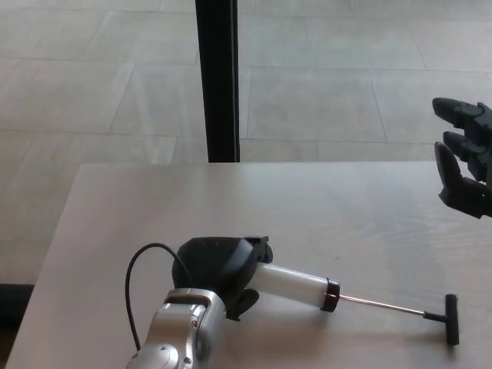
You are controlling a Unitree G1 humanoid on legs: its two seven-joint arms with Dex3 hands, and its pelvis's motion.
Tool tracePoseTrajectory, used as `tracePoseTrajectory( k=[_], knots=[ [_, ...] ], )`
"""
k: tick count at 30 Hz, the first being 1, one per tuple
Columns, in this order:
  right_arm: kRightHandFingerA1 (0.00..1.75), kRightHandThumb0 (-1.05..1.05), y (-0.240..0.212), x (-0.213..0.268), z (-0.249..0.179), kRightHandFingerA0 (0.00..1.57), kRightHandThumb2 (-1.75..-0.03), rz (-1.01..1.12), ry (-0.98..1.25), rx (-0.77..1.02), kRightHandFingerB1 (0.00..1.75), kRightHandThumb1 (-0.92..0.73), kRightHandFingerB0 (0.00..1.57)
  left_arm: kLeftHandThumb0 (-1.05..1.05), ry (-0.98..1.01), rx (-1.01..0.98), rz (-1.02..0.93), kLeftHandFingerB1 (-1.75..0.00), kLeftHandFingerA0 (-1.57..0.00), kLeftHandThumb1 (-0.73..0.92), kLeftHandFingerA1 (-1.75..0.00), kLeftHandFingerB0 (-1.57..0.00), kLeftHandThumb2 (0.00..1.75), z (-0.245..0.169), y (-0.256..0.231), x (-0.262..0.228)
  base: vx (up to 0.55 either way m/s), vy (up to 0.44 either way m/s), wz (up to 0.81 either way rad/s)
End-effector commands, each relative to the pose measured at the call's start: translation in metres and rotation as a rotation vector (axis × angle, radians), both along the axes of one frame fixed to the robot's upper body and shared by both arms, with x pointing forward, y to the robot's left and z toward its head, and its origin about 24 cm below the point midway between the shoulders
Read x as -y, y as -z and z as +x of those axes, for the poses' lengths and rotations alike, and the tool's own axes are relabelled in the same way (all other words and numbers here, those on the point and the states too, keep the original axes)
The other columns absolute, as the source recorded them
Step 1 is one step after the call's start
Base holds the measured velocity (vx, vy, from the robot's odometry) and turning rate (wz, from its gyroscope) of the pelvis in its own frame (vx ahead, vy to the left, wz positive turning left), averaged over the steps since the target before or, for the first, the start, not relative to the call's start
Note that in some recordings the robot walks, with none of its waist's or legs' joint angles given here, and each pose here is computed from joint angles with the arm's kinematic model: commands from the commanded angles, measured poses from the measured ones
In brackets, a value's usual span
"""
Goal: The robot uses its left hand to lift the air pump kept on the middle of the desk and use the right hand to pull out the handle
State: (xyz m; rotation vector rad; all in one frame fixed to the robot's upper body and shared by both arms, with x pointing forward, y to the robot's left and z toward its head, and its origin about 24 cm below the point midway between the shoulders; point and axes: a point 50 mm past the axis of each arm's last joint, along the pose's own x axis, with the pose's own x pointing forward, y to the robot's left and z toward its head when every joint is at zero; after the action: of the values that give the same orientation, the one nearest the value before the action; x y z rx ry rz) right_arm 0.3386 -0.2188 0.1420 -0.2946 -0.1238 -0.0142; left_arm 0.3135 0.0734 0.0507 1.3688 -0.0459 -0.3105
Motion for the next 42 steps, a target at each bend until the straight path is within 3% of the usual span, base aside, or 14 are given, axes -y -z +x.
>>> tracePoseTrajectory(
  k=[1, 5, 7, 9, 10, 13, 16, 18, 26, 27, 28, 30, 36, 42],
  knots=[
    [0.54, -0.64, -0.014, 0.010, 0.001, 0.06, -0.95, 0.114, 0.122, 0.048, 0.49, -0.63, 0.23, -0.49, -0.170, -0.565, 0.373, -0.46, -0.23, 0.45, -0.59, -0.15, 0.76, -0.011, 0.041, -0.051, 0.00, 0.000, 0.00],
    [0.54, -0.67, -0.016, 0.011, 0.002, 0.06, -0.94, 0.127, 0.135, 0.056, 0.48, -0.61, 0.21, -0.68, -0.174, -0.579, 0.403, -0.38, -0.05, 0.42, -0.57, -0.02, 0.80, -0.008, 0.030, -0.057, 0.00, 0.000, 0.00],
    [0.46, -0.73, -0.017, 0.012, 0.001, 0.02, -0.95, 0.113, 0.137, 0.053, 0.47, -0.62, 0.16, -0.79, -0.200, -0.622, 0.379, -0.04, 0.00, 0.43, -0.24, 0.00, 0.86, -0.003, 0.023, -0.061, 0.00, 0.000, 0.00],
    [0.49, -0.68, -0.017, 0.013, 0.000, 0.00, -0.63, 0.087, 0.139, 0.048, 0.33, -0.80, 0.20, -0.82, -0.197, -0.654, 0.347, 0.00, 0.00, 0.45, -0.19, 0.00, 0.86, 0.002, 0.014, -0.065, 0.00, 0.000, 0.00],
    [0.37, -0.72, -0.017, 0.014, 0.000, 0.00, -0.99, 0.086, 0.136, 0.047, 0.45, -0.62, 0.12, -0.85, -0.190, -0.658, 0.352, -0.03, 0.00, 0.42, -0.01, 0.00, 0.71, 0.003, 0.011, -0.066, 0.00, 0.000, 0.00],
    [0.32, -0.74, -0.017, 0.015, 0.000, 0.00, -1.01, 0.062, 0.133, 0.039, 0.40, -0.63, 0.08, -0.93, -0.172, -0.665, 0.333, 0.00, 0.00, 0.54, 0.00, 0.00, 0.58, 0.009, -0.007, -0.070, 0.00, 0.000, 0.00],
    [0.24, -0.84, -0.019, 0.020, -0.002, 0.00, -1.03, 0.054, 0.119, 0.035, 0.32, -0.67, 0.08, -0.93, -0.060, -0.659, 0.049, 0.00, 0.00, 0.55, 0.00, 0.00, 0.58, 0.015, -0.045, -0.083, 0.00, 0.000, 0.00],
    [0.26, -0.82, -0.025, 0.039, -0.006, 0.01, -1.05, -0.007, 0.134, 0.035, 0.26, -0.69, 0.07, -0.98, 0.044, -0.530, -0.538, 0.00, 0.00, 0.57, 0.00, 0.00, 0.59, 0.017, -0.095, -0.118, 0.00, 0.000, 0.00],
    [0.17, -0.86, -0.038, 0.104, -0.028, 0.00, -1.04, -0.033, 0.235, 0.028, 0.17, -0.73, 0.05, -0.95, -0.009, -0.150, -1.094, 0.00, 0.00, 0.72, 0.00, 0.00, 0.64, 0.006, -0.159, -0.220, 0.00, 0.000, 0.00],
    [0.27, -0.75, -0.042, 0.119, -0.034, 0.00, -1.00, -0.044, 0.282, 0.024, 0.27, -0.66, 0.03, -0.90, -0.043, -0.087, -1.170, 0.00, 0.00, 0.71, 0.00, 0.00, 0.62, 0.001, -0.166, -0.237, 0.00, 0.000, 0.00],
    [0.30, -0.66, -0.045, 0.135, -0.040, 0.00, -0.65, -0.054, 0.332, 0.035, 0.26, -0.83, 0.11, -1.00, -0.079, -0.028, -1.225, 0.00, 0.00, 0.61, -0.11, 0.00, 1.01, -0.007, -0.173, -0.251, 0.00, 0.000, 0.00],
    [0.34, -0.78, -0.051, 0.164, -0.056, 0.04, -1.00, -0.065, 0.414, 0.038, 0.34, -0.63, 0.09, -1.04, -0.158, 0.058, -1.271, 0.00, 0.00, 0.63, -0.16, 0.00, 1.04, -0.026, -0.184, -0.278, 0.00, 0.000, 0.00],
    [0.53, -0.90, -0.074, 0.262, -0.140, 0.00, -1.05, -0.120, 0.821, 0.014, 0.49, -0.65, 0.14, -0.97, -0.486, 0.262, -1.498, -0.10, 0.00, 0.69, -0.25, -0.06, 1.06, -0.118, -0.159, -0.360, 0.00, 0.000, 0.00],
    [0.61, -0.74, -0.051, 0.306, -0.216, 0.14, -0.64, -0.204, 1.100, -0.120, 0.41, -0.80, 0.28, -0.89, -0.921, 0.274, -1.511, -0.13, 0.00, 0.74, -0.19, 0.00, 1.12, -0.214, -0.077, -0.407, 0.00, 0.000, 0.00]
  ],
)
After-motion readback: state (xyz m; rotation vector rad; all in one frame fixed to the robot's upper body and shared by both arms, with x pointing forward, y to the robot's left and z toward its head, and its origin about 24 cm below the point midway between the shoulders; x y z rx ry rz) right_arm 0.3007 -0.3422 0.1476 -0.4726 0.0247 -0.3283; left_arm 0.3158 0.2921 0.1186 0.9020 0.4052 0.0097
